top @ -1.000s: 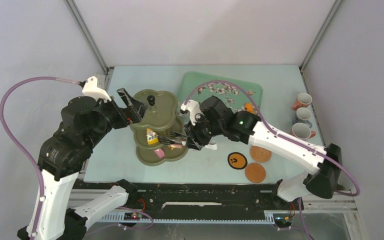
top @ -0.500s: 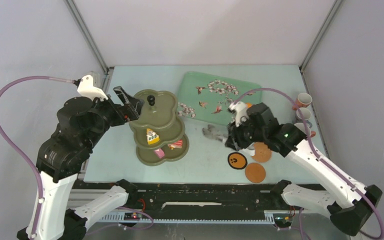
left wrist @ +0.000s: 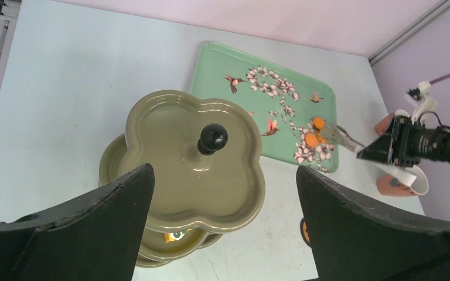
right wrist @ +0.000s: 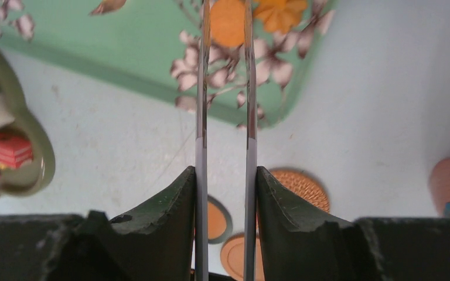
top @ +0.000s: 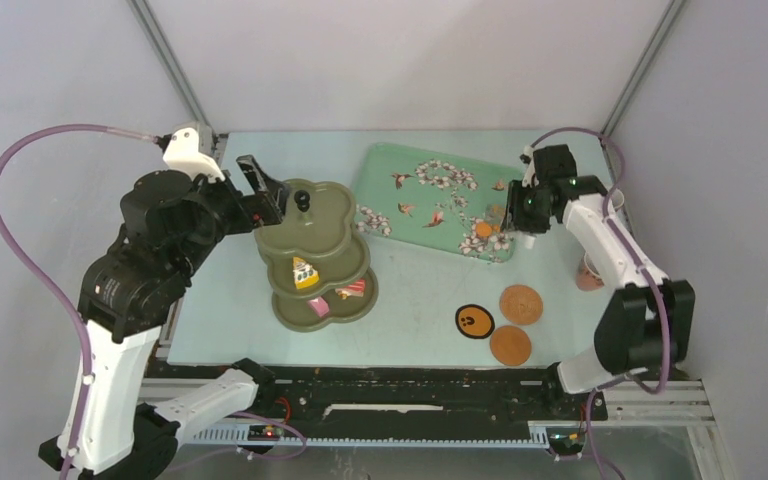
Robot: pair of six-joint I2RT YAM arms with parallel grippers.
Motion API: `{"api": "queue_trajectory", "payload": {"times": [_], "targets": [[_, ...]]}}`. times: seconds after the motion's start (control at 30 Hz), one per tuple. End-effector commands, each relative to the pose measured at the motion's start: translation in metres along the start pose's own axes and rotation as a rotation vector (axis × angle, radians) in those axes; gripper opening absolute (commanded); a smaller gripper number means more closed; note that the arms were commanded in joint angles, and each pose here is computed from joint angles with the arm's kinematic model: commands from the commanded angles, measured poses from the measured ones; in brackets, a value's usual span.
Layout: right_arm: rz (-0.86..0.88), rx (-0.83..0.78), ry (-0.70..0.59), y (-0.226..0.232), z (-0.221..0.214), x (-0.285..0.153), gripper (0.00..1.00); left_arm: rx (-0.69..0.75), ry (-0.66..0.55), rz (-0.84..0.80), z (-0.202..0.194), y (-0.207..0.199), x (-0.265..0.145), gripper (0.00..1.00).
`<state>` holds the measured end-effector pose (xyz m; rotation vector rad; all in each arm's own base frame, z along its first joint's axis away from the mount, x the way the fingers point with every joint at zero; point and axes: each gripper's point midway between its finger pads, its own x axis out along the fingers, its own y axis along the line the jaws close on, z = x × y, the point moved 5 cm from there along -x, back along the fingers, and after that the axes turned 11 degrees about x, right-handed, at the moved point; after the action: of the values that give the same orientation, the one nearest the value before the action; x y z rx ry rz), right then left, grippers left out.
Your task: Serve the afternoon tea
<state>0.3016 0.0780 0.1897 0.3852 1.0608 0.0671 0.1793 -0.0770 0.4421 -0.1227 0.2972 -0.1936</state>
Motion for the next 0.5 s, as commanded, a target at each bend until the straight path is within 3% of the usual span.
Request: {"api": "queue_trajectory", "payload": {"times": [0.0,0.47], "targets": [[-0.073,0.025,-0.049,-0.009,0.045,-0.004,0.40,0.033,-0.027,0.003,0.008,0.003,-0.006,0.98],[-0.146,-0.037,-0.009,-0.020,0.071,0.018,0.47,0.066,-0.007,0.019,0.008,0.007,-0.009,0.98]]}}
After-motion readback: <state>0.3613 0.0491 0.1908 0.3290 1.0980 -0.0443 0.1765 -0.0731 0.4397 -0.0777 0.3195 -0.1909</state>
